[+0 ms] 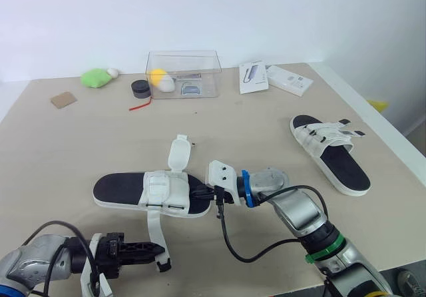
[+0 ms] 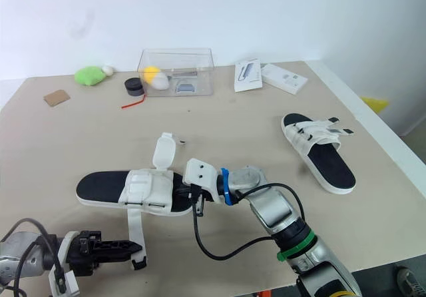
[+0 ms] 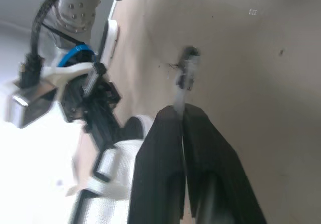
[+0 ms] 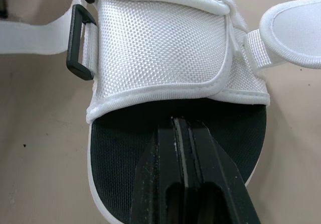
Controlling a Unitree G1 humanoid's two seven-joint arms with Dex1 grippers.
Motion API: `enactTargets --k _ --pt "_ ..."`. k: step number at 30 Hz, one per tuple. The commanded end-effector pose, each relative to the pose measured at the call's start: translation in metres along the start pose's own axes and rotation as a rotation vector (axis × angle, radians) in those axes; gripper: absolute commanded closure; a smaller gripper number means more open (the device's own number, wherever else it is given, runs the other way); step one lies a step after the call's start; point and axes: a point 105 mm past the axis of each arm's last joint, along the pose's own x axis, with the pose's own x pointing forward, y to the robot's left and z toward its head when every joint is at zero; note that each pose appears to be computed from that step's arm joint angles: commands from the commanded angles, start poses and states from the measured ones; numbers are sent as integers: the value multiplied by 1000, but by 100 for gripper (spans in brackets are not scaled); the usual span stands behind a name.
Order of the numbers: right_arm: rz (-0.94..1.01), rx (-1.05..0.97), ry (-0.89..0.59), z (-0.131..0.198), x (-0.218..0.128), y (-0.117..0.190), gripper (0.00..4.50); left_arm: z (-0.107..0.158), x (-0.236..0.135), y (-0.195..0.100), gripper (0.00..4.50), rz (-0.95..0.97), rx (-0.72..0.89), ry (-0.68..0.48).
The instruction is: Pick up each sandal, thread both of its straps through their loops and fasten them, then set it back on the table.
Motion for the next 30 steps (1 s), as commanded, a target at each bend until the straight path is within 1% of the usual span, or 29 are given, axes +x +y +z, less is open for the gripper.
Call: enactTargets --k 1,3,4,7,11,12,14,16,17,19,21,25,28,30 --pt "59 46 81 -22 7 13 450 4 4 19 440 57 -142 -9" --pt "61 45 82 -22 7 13 450 7 7 24 440 50 -256 -13" --pt "61 45 82 -22 7 12 450 6 10 36 440 91 -348 -16" --pt "59 47 83 -22 7 12 450 6 13 63 440 151 -516 -46" --pt "57 42 85 -22 7 11 450 3 14 81 440 170 -650 -52" --pt "57 41 86 -22 7 11 450 3 15 90 440 196 -714 -68" --pt "54 36 89 -22 7 11 450 2 17 111 440 238 -898 -111" --pt "52 31 93 -22 8 10 450 -1 15 125 440 235 -1076 -132" --pt "51 25 98 -23 8 10 450 -8 13 130 440 255 -1111 -122" --pt "54 14 104 -23 8 10 450 -21 5 135 440 276 -1278 -121" --pt "59 13 109 -24 9 11 450 -33 -1 140 440 310 -1335 -118" --pt "73 -1 126 -25 10 13 450 -47 -11 149 440 310 -1501 -158" --pt "72 -3 124 -25 10 14 450 -61 -14 155 440 332 -1537 -163" --pt "70 0 122 -25 11 14 450 -69 -13 158 440 339 -1574 -189"
